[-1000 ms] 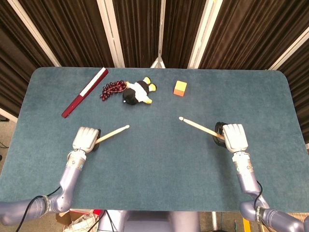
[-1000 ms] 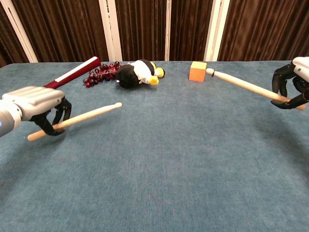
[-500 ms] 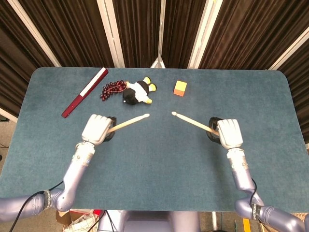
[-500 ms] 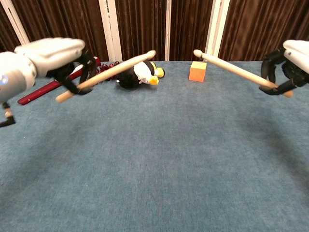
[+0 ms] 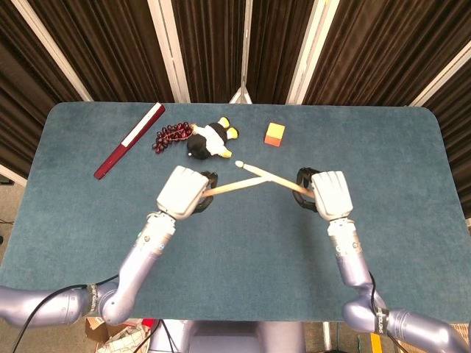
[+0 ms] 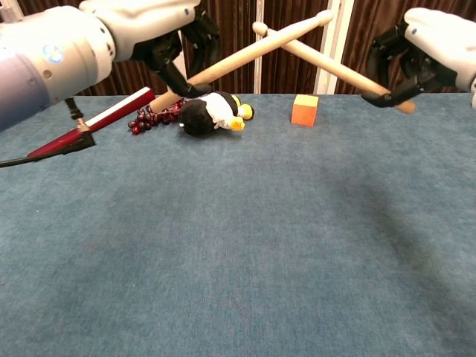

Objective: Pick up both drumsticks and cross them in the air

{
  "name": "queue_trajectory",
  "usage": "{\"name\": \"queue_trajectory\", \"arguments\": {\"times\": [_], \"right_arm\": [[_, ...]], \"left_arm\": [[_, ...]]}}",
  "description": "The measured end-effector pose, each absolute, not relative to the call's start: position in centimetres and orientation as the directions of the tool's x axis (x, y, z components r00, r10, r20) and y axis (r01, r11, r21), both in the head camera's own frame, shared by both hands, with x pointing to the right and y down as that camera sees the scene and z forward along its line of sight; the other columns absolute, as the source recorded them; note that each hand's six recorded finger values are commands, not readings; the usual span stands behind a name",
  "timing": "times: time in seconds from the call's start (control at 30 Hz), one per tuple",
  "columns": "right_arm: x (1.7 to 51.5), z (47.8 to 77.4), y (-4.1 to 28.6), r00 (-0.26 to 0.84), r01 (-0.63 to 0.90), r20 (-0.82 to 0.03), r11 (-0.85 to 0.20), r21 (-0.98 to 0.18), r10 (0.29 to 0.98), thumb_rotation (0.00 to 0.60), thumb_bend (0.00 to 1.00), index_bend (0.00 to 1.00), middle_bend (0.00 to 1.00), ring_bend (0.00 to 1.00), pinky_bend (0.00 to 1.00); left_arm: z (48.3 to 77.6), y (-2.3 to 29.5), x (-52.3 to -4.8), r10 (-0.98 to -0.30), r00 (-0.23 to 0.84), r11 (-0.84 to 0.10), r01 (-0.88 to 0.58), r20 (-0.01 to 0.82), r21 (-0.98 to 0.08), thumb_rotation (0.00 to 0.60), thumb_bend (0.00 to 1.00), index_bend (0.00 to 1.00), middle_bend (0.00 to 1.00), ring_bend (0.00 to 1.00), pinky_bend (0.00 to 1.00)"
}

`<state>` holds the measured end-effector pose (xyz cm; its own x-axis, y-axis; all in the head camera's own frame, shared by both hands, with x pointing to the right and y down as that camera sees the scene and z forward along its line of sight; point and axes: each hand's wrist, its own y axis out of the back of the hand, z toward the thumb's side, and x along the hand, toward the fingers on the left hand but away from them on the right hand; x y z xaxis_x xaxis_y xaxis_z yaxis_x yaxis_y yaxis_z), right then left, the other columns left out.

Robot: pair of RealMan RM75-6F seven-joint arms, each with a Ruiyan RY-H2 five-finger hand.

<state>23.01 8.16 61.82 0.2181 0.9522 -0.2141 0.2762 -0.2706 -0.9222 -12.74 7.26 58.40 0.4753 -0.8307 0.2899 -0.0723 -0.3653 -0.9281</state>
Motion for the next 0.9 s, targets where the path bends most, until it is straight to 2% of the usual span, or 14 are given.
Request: {"name": "queue_trajectory", "arguments": {"times": [0.47,0.9], "right_arm": [[21.5,59.1,7.6,0.23,0.307,-0.18,-0.246,-0.919,0.957,0.6,0.52,0.82,0.65,0.84,0.87],[21.2,58.5,7.9,0.238,0.308,-0.171,-0.242,-0.92,0.956,0.6,0.52,0.82,0.65,0.84,0.87]], "left_arm": [[57.3,6.8,-10.7,-0.842,0.469,-0.338,-0.074,0.267,-0.938,0.6,0.61,0.63,0.73,0.87,0.98],[56.4,6.6,-10.1,-0.85,0.462,-0.328,-0.089,0.253,-0.94,0.6,0.61,0.63,0.73,0.87,0.98]]}}
